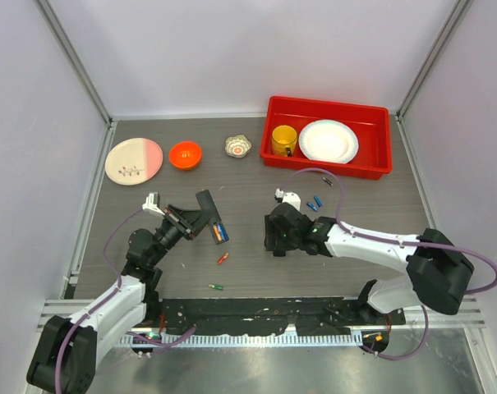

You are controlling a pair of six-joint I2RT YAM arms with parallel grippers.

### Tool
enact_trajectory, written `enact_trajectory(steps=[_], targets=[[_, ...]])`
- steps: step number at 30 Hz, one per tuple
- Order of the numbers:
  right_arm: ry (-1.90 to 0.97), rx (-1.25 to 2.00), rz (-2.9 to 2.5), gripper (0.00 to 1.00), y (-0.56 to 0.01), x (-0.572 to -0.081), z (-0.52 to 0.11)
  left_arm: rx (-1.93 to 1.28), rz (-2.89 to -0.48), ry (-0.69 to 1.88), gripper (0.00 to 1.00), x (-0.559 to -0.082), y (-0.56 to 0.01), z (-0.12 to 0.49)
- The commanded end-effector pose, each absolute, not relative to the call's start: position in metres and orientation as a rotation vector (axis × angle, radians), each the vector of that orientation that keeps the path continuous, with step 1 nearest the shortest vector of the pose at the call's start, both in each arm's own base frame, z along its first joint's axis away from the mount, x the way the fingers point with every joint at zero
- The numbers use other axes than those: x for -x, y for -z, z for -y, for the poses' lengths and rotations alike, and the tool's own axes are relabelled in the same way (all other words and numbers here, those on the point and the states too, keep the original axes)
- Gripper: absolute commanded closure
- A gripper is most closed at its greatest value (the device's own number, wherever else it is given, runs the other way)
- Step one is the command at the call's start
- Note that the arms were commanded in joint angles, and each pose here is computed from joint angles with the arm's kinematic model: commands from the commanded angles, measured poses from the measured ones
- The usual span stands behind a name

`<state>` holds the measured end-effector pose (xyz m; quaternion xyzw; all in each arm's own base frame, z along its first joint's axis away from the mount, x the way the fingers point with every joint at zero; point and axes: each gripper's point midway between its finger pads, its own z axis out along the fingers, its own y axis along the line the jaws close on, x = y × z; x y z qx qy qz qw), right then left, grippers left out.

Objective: Load the batteries into the remote control
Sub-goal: Turn over the battery cover at the center of the board.

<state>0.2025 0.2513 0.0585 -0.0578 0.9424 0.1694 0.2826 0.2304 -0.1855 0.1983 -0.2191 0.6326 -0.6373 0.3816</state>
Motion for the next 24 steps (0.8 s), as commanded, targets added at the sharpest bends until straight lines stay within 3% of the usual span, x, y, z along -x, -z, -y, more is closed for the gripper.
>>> enact_trajectory(steps=[1, 7, 24], targets=[[-0.249, 0.171, -2.491, 0.36, -0.062, -0.215, -0.238, 0.505, -1.582, 1.633, 1.0, -0.227, -0.206, 0.187], [-0.234, 0.192, -2.507, 0.29, -0.056, -0.212, -0.239, 0.513, -1.584, 1.626, 1.0, -0.227, -0.203, 0.185], [-0.318, 0.234, -2.519, 0.27, -0.047, -0.207, -0.259, 0.514, -1.588, 1.626, 1.0, -0.228, -0.204, 0.186]])
